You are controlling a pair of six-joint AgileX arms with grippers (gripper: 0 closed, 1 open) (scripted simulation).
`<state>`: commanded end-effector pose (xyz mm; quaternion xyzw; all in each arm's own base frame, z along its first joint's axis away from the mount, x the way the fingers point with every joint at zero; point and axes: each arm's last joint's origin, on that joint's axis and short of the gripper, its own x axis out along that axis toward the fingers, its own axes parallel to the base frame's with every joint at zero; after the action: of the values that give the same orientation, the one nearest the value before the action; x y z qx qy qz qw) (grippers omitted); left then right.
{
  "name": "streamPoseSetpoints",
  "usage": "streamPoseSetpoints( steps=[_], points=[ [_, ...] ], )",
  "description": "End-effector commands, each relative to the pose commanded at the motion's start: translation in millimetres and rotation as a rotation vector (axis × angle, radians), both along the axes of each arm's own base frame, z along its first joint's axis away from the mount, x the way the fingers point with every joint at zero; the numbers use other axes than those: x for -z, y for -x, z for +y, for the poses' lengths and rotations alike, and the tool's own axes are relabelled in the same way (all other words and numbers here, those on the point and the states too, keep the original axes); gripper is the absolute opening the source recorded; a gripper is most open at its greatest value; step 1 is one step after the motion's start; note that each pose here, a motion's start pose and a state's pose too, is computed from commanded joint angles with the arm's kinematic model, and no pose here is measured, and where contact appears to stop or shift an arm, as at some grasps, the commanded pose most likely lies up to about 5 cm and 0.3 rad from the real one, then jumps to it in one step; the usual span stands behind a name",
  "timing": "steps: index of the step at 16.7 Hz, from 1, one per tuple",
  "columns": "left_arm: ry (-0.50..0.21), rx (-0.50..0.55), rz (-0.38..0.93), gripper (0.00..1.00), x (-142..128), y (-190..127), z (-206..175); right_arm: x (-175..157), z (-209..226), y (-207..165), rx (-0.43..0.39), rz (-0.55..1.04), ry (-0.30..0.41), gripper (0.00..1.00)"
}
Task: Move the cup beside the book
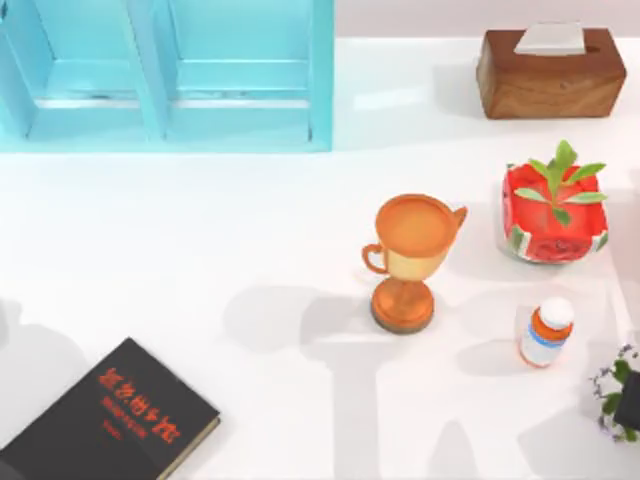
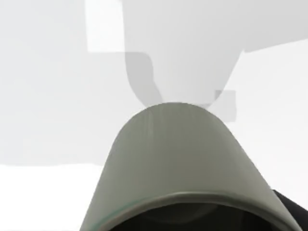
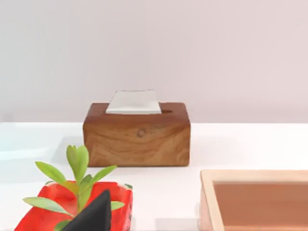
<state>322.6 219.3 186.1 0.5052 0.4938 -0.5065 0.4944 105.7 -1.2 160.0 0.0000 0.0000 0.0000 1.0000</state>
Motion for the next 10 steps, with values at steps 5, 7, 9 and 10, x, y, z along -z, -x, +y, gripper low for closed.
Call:
streamPoseSetpoints(
  steps=[5,7,9,10],
  points=[
    [-0.005,-0.085,-0.007,0.00,-7,-9,-24,0,0,0,0.000,0.000,0.000,1.00],
    [-0.005,-0.158,-0.008,0.00,-11,-15,-45,0,0,0,0.000,0.000,0.000,1.00],
    [-0.004,-0.244,-0.004,0.00,-15,-19,-72,0,0,0,0.000,0.000,0.000,1.00],
    [-0.002,-0.292,0.001,0.00,-17,-21,-87,0,0,0,0.000,0.000,0.000,1.00]
  ],
)
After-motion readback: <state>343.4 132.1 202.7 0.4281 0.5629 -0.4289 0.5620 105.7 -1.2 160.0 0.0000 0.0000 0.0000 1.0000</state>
